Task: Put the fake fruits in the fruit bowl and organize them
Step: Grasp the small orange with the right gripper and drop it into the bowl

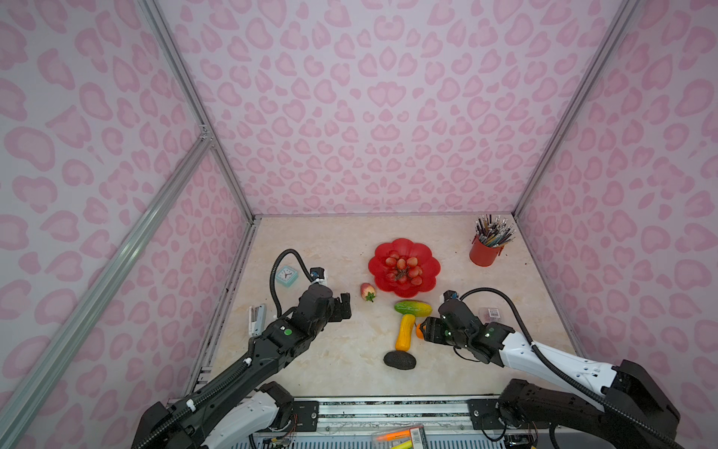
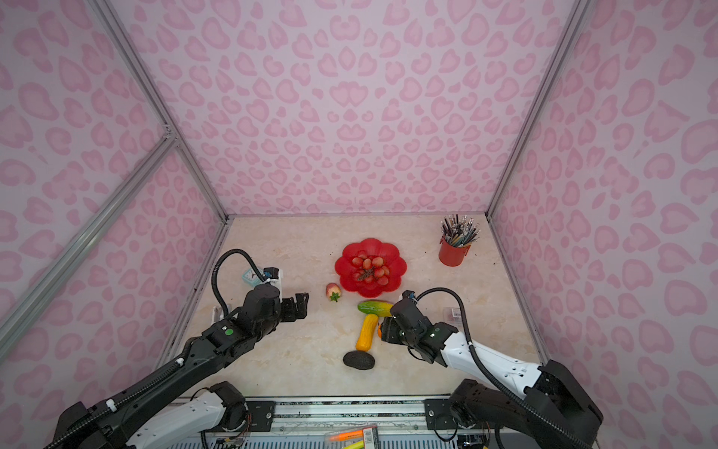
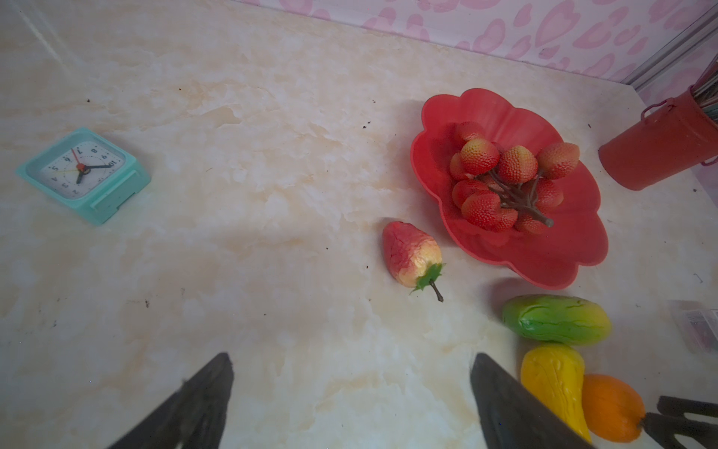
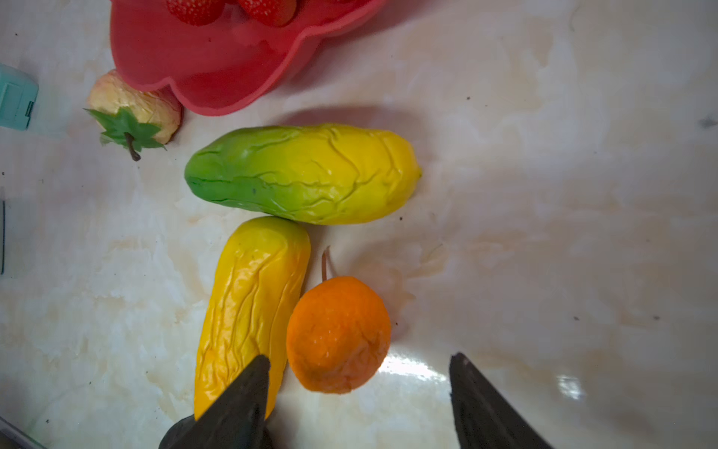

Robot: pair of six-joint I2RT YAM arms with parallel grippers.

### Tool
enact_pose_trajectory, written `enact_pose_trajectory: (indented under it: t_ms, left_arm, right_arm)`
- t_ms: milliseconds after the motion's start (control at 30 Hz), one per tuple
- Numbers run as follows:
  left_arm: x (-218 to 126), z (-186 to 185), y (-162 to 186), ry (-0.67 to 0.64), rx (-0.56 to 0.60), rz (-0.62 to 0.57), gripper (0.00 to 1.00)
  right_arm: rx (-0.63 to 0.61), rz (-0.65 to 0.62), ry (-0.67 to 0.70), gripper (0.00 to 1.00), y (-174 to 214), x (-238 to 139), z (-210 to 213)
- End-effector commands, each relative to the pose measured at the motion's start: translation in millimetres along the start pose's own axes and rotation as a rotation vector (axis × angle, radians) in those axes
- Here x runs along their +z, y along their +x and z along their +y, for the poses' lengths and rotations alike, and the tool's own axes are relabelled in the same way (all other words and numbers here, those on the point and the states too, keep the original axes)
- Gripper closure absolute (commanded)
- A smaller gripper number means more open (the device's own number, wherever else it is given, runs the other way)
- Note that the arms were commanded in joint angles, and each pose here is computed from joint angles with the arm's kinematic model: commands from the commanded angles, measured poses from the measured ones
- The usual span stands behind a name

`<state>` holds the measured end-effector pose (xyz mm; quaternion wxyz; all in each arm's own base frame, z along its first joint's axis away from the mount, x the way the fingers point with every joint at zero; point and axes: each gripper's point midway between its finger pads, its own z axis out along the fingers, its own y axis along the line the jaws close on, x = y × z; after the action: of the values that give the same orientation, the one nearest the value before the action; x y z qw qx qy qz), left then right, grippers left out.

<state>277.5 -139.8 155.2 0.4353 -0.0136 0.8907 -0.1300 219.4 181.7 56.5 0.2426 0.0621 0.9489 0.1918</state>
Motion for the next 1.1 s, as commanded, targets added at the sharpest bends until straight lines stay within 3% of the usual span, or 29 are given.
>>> enact_pose_trajectory:
  t_ms: [0, 233, 533, 633, 867, 1067]
  left_arm:
    - [-2, -4, -7, 0.017, -0.013, -0.023, 0.03]
    - [-11, 2, -9, 0.005, -0.019, -0.051, 0.03]
    - [-12, 6, -10, -0.008, -0.018, -0.056, 0.03]
    - [-10, 5, -9, -0.007, -0.015, -0.051, 0.03]
    - [-2, 0, -7, 0.003, -0.005, -0.032, 0.03]
    - [6, -17, -7, 0.066, 0.033, 0.007, 0.05]
  right_arm:
    - [0.041, -0.035, -0.056, 0.28, -11, 7, 17]
    - [0.045, -0.012, -0.027, 0.34, -8, 27, 15]
    - [0.040, -0.049, 0.035, 0.61, -6, 18, -5]
    - [0.035, -0.095, 0.057, 0.65, -14, -2, -12]
    - [0.014, -0.294, 0.015, 0.66, -85, -53, -6]
    - [-0.021, -0.332, 0.014, 0.65, -146, -39, -2]
